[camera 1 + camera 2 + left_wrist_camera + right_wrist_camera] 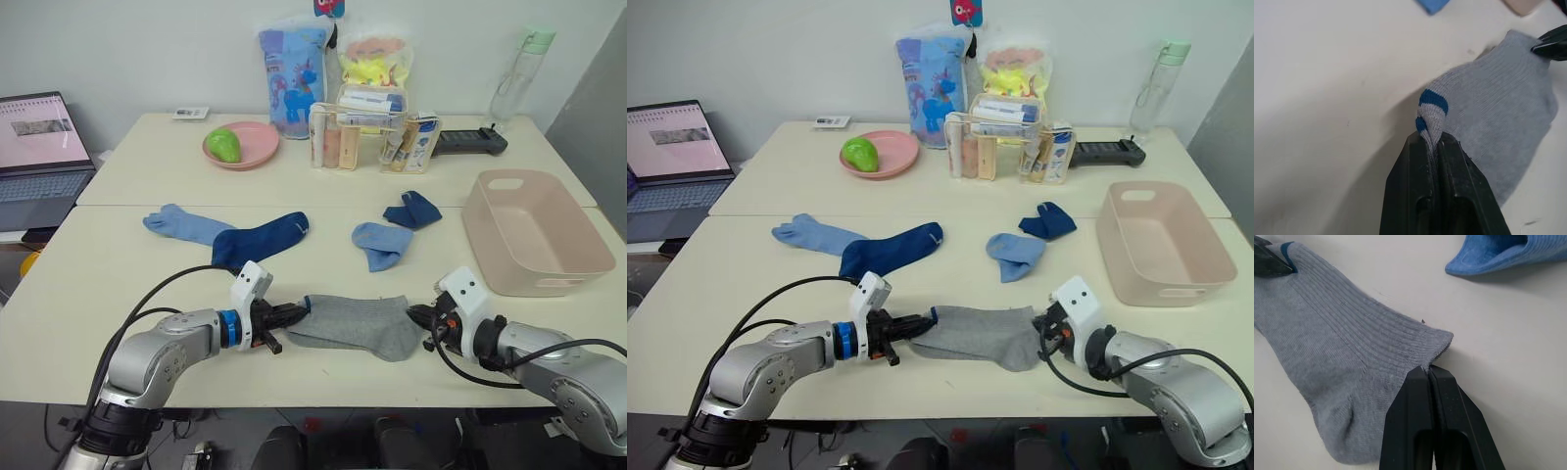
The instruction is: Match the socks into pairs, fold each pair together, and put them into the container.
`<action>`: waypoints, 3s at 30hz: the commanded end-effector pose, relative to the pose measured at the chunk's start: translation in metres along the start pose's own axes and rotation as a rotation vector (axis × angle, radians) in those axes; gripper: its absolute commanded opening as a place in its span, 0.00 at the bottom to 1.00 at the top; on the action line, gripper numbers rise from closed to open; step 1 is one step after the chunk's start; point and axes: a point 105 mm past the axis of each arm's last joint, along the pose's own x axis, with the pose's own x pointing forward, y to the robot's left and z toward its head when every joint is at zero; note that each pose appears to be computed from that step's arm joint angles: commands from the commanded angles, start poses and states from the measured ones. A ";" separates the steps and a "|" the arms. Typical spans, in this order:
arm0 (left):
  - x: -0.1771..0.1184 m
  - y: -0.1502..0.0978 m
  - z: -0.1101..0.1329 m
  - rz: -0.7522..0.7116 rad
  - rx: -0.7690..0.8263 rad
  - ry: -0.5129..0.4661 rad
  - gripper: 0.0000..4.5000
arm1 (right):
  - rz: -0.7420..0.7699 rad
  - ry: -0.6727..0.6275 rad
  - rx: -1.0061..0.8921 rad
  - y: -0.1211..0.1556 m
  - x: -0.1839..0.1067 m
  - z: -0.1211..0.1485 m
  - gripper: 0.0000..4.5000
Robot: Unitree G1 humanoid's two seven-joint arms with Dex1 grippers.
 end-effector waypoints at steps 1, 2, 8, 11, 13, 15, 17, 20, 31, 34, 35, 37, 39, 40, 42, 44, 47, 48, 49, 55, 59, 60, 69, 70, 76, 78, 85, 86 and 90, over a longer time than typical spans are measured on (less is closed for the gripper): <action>-0.002 0.005 0.011 0.032 0.033 -0.053 0.01 | -0.051 0.001 -0.036 -0.007 0.000 0.003 0.00; -0.002 0.005 0.012 0.031 0.034 -0.059 0.00 | -0.057 0.000 -0.044 -0.008 0.000 0.004 0.05; -0.008 0.002 0.021 0.013 0.081 -0.110 0.24 | -0.067 -0.054 -0.087 -0.011 -0.005 0.016 0.46; -0.017 0.006 0.027 0.045 0.107 -0.157 0.45 | -0.082 -0.105 -0.090 -0.012 -0.010 0.025 0.70; -0.027 0.002 0.033 0.009 0.083 -0.195 0.58 | -0.083 -0.166 -0.100 -0.011 -0.016 0.034 0.87; -0.038 -0.001 0.041 -0.026 0.091 -0.202 0.59 | -0.051 -0.231 -0.118 -0.005 -0.020 0.046 0.93; -0.043 0.000 0.057 -0.031 0.154 -0.231 0.59 | -0.021 -0.259 -0.129 0.001 -0.018 0.052 0.93; -0.041 -0.003 0.075 -0.053 0.228 -0.258 0.59 | 0.001 -0.264 -0.132 0.005 -0.010 0.053 0.93; 0.020 -0.036 0.056 -0.258 0.510 -0.115 0.00 | 0.156 -0.147 -0.182 0.035 0.035 0.025 0.07; 0.029 -0.031 0.044 -0.260 0.520 -0.086 0.00 | 0.203 -0.141 -0.177 0.044 0.040 0.020 0.01; 0.030 -0.027 0.039 -0.250 0.513 -0.066 0.00 | 0.215 -0.128 -0.182 0.045 0.039 0.017 0.01; 0.029 -0.015 0.029 -0.209 0.515 -0.023 0.00 | 0.237 -0.093 -0.173 0.047 0.037 0.007 0.01; 0.024 -0.006 0.018 -0.182 0.484 0.020 0.00 | 0.225 -0.066 -0.179 0.045 0.033 -0.002 0.01; 0.021 -0.003 0.013 -0.170 0.485 0.041 0.00 | 0.218 -0.059 -0.181 0.044 0.031 -0.005 0.01; 0.014 0.004 0.004 -0.135 0.470 0.074 0.00 | 0.198 -0.056 -0.170 0.040 0.025 -0.008 0.01; 0.007 0.006 -0.003 -0.117 0.451 0.093 0.00 | 0.185 -0.064 -0.151 0.038 0.020 -0.009 0.01; 0.002 0.002 -0.007 -0.131 0.444 0.094 0.00 | 0.167 -0.088 -0.148 0.035 0.016 -0.006 0.01; 0.001 -0.003 -0.005 -0.150 0.442 0.079 0.00 | 0.173 -0.132 -0.148 0.036 0.014 0.001 0.01; -0.001 -0.010 0.000 -0.175 0.437 0.055 0.00 | 0.180 -0.183 -0.137 0.037 0.012 0.011 0.01; 0.000 -0.035 0.027 -0.254 0.458 -0.025 0.00 | 0.111 -0.252 -0.118 0.027 0.024 0.026 0.01; 0.015 -0.021 0.017 -0.201 0.473 0.013 0.00 | 0.052 -0.220 -0.130 0.020 0.042 0.019 0.01; 0.016 -0.013 0.006 -0.182 0.473 0.049 0.00 | 0.039 -0.207 -0.136 0.018 0.044 0.016 0.01; 0.010 -0.009 -0.018 -0.167 0.413 0.087 0.00 | -0.077 -0.209 -0.078 -0.007 0.037 0.009 0.01; 0.010 -0.010 -0.019 -0.174 0.406 0.079 0.00 | -0.058 -0.246 -0.064 -0.004 0.034 0.014 0.01; 0.008 -0.031 0.013 -0.253 0.435 -0.031 0.00 | 0.029 -0.356 -0.046 0.013 0.012 0.031 0.01; 0.011 -0.035 0.024 -0.266 0.458 -0.058 0.00 | 0.008 -0.343 -0.039 0.009 0.007 0.026 0.01; 0.024 -0.022 0.013 -0.257 0.552 0.013 0.00 | -0.028 -0.341 0.028 0.004 -0.007 0.013 0.36; 0.025 -0.016 0.006 -0.248 0.553 0.041 0.00 | -0.033 -0.324 0.032 0.005 -0.008 0.007 0.44; 0.023 -0.008 -0.003 -0.238 0.559 0.063 0.00 | -0.032 -0.264 0.045 0.011 -0.003 -0.008 0.75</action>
